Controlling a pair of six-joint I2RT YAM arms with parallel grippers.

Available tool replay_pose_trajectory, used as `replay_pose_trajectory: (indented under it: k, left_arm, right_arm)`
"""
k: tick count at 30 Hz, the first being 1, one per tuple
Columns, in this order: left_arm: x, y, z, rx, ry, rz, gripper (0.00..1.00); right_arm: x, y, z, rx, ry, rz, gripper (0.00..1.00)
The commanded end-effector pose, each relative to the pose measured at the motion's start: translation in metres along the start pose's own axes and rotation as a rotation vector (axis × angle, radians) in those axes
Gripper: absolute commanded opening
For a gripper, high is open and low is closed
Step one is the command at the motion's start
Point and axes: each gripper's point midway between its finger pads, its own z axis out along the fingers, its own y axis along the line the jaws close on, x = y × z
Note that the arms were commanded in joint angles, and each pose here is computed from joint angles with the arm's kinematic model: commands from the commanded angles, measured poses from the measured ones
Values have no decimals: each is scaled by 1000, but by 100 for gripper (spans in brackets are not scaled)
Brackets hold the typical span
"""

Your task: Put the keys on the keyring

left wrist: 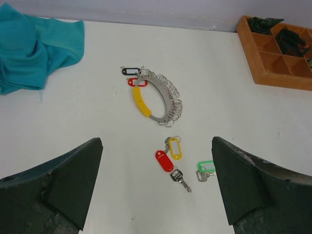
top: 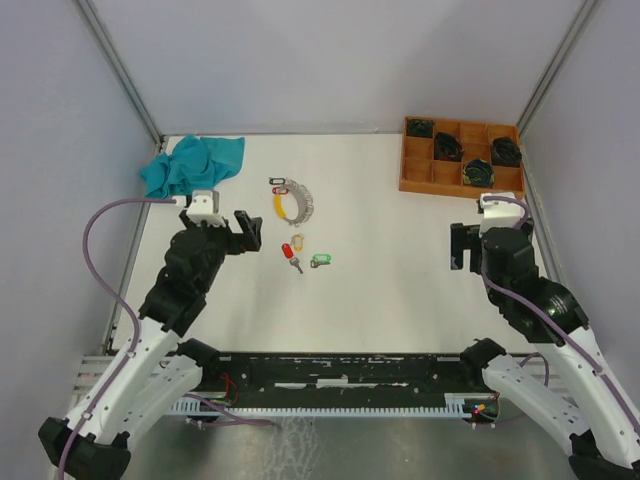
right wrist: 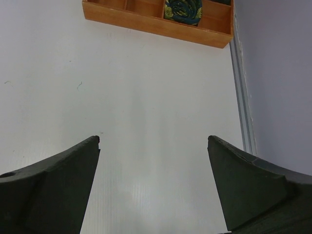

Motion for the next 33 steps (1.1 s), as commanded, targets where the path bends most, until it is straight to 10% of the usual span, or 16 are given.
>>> replay_pose_trajectory:
  k: [1,13,33]
  left_arm:
    - [-13,-20,14,57,13,-60,99]
    - [48,-26,84,23,294,-18,96]
    - [144,34,216,-149,672,-29,61]
  right_arm:
    - [3,-12,-12,12,6,-40,100]
    - [11,-14,-20,-19,-96,46,100]
    - [14,-13,-21,-30,-101,57,100]
